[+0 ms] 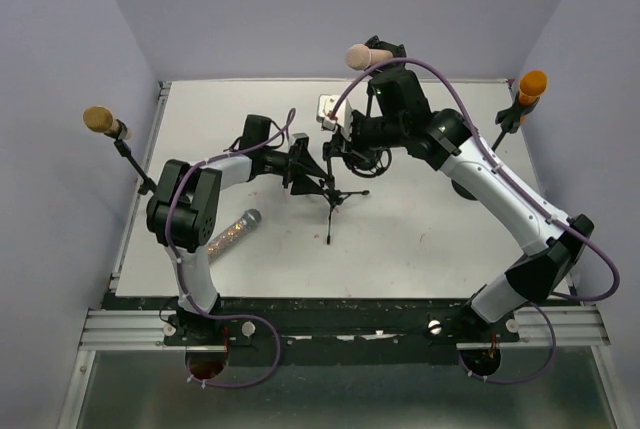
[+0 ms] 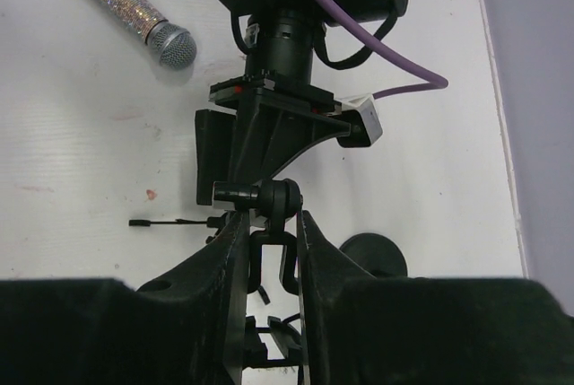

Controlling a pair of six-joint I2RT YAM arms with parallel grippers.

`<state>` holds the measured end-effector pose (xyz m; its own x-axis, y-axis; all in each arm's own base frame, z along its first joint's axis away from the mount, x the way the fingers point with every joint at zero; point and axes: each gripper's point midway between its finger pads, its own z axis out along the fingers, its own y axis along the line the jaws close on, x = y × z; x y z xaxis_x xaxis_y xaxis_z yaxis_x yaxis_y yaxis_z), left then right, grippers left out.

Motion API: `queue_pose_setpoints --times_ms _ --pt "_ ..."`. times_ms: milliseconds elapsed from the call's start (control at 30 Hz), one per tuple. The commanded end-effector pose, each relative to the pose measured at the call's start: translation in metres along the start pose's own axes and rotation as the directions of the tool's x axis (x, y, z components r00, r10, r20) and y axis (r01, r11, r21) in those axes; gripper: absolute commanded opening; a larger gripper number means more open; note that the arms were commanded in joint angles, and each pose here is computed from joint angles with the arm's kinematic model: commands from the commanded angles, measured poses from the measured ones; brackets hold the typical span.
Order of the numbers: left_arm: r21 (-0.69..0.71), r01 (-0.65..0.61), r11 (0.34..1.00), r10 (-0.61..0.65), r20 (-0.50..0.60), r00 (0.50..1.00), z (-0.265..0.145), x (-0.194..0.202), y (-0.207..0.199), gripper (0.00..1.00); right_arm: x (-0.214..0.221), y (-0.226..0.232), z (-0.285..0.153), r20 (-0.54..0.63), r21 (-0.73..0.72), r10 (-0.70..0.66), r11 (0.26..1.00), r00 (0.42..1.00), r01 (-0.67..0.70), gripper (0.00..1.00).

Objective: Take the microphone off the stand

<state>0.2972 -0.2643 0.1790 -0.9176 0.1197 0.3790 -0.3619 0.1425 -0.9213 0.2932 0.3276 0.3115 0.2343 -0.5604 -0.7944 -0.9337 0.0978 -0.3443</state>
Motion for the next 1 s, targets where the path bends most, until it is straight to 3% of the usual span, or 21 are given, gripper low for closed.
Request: queue_pose_setpoints --times_ms 0,67,133,200,267,333,433,633,833,967 --pt "0.062 -0.030 0.998 0.039 -0.147 0.988 -0.013 0.034 -0.027 0.57 -0.020 -0.008 0.005 0.057 0.000 -0.027 1.000 0.998 0.027 0.31" --pt "0.062 -0.035 0.997 0.042 -0.112 0.993 -0.017 0.036 -0.025 0.59 -0.018 -0.006 0.006 0.046 -0.011 -0.018 1.000 0.999 0.018 0.31" --pt "0.060 -0.017 0.998 0.021 -0.066 0.998 -0.024 0.036 -0.018 0.71 -0.018 -0.007 0.005 0.046 -0.010 -0.004 1.000 0.999 0.004 0.32" --pt "0.063 -0.023 0.998 0.024 -0.025 0.999 -0.032 0.037 -0.014 0.73 -0.019 -0.008 0.006 0.040 -0.006 0.027 1.000 0.999 -0.026 0.36" --pt "0.062 -0.069 0.996 0.068 0.019 0.997 -0.039 0.039 -0.016 0.74 -0.018 -0.007 0.007 0.015 -0.020 0.066 0.998 0.998 -0.066 0.45" --pt "0.038 -0.114 0.993 0.111 0.063 0.992 -0.045 0.041 -0.020 0.74 -0.018 -0.007 0.007 -0.009 -0.032 0.100 0.994 0.995 -0.101 0.60" --pt "-0.067 -0.276 0.959 0.283 0.136 0.949 -0.052 0.037 -0.028 0.77 -0.032 -0.013 -0.001 0.020 -0.013 0.121 0.993 0.992 -0.121 0.70" --pt "-0.308 -0.518 0.798 0.578 0.149 0.802 -0.064 0.030 -0.039 0.78 -0.075 -0.026 -0.028 0.139 0.042 0.112 0.992 0.984 -0.119 0.75" --pt "-0.372 -0.740 0.560 0.819 0.112 0.563 -0.069 0.045 -0.067 0.82 -0.084 -0.033 -0.053 0.168 0.143 0.079 0.984 0.983 -0.103 0.75" --pt "-0.479 -0.816 0.324 0.934 0.021 0.358 -0.064 0.046 -0.074 0.82 -0.067 -0.041 -0.062 0.123 0.239 0.069 0.966 0.990 -0.097 0.74"
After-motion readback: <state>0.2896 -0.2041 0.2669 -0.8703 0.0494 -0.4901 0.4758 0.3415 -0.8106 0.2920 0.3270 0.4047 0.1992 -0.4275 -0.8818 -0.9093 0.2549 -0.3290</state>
